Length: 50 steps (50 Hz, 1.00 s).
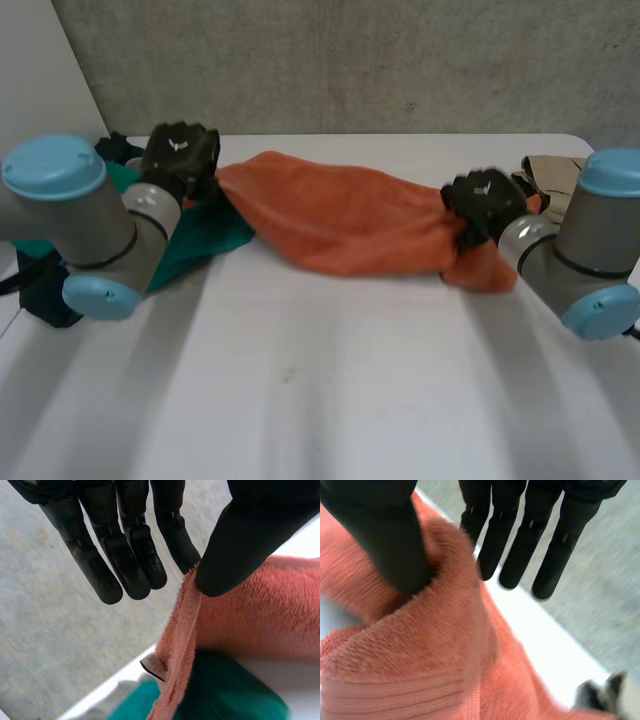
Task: Fold the laundry.
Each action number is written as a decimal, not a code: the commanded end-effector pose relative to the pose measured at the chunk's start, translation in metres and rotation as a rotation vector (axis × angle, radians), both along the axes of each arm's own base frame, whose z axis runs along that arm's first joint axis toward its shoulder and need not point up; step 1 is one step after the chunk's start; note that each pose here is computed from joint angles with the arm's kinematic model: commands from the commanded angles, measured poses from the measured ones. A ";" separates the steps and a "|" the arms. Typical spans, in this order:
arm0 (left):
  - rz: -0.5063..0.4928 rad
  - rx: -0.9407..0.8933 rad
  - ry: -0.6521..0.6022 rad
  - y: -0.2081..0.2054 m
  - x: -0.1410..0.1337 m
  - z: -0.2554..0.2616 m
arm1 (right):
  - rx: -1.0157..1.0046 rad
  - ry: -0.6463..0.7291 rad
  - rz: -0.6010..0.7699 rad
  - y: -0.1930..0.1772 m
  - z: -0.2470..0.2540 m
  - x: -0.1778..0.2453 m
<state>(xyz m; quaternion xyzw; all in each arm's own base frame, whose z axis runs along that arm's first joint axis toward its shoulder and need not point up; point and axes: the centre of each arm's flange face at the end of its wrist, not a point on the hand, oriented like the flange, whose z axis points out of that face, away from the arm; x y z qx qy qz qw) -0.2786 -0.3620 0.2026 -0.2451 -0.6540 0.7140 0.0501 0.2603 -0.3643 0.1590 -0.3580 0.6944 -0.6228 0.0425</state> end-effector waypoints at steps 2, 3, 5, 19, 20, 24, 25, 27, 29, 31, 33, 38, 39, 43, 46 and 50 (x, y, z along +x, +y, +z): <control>-0.001 0.020 -0.042 0.013 0.006 0.004 | 0.148 0.010 -0.036 0.008 0.008 -0.015; -0.001 0.018 -0.044 0.014 0.007 0.006 | 0.156 0.005 -0.044 0.008 0.011 -0.018; 0.001 0.017 -0.044 0.016 0.009 0.012 | 0.192 -0.017 -0.076 0.007 0.022 -0.029; 0.007 0.023 -0.049 0.020 0.015 0.025 | 0.424 -0.140 -0.250 0.004 0.031 -0.083; 0.008 0.023 -0.049 0.020 0.015 0.025 | 0.432 -0.139 -0.256 0.004 0.030 -0.084; 0.008 0.025 -0.053 0.020 0.015 0.025 | 0.462 -0.140 -0.262 0.008 0.024 -0.088; 0.010 0.023 -0.052 0.020 0.015 0.026 | 0.469 -0.139 -0.259 0.009 0.023 -0.087; 0.013 0.022 -0.058 0.020 0.016 0.026 | 0.488 -0.134 -0.262 0.012 0.017 -0.087; 0.018 0.022 -0.063 0.019 0.017 0.026 | 0.492 -0.137 -0.261 0.012 0.014 -0.086; 0.019 0.022 -0.066 0.019 0.018 0.026 | 0.485 -0.147 -0.262 0.009 0.008 -0.084; 0.021 0.024 -0.067 0.019 0.019 0.027 | 0.477 -0.159 -0.263 0.007 0.004 -0.083; 0.020 0.049 -0.077 0.024 0.020 0.027 | 0.490 -0.194 -0.263 0.003 -0.010 -0.076; 0.020 0.056 -0.081 0.024 0.020 0.027 | 0.492 -0.195 -0.264 0.003 -0.010 -0.076; 0.021 0.086 -0.130 0.032 0.023 0.029 | 0.490 -0.189 -0.264 0.005 -0.006 -0.077; 0.030 0.131 -0.240 0.049 0.030 0.033 | 0.421 -0.124 -0.240 0.014 0.016 -0.082; 0.018 0.230 -0.447 0.086 0.045 0.037 | 0.292 0.130 -0.194 0.039 0.054 -0.105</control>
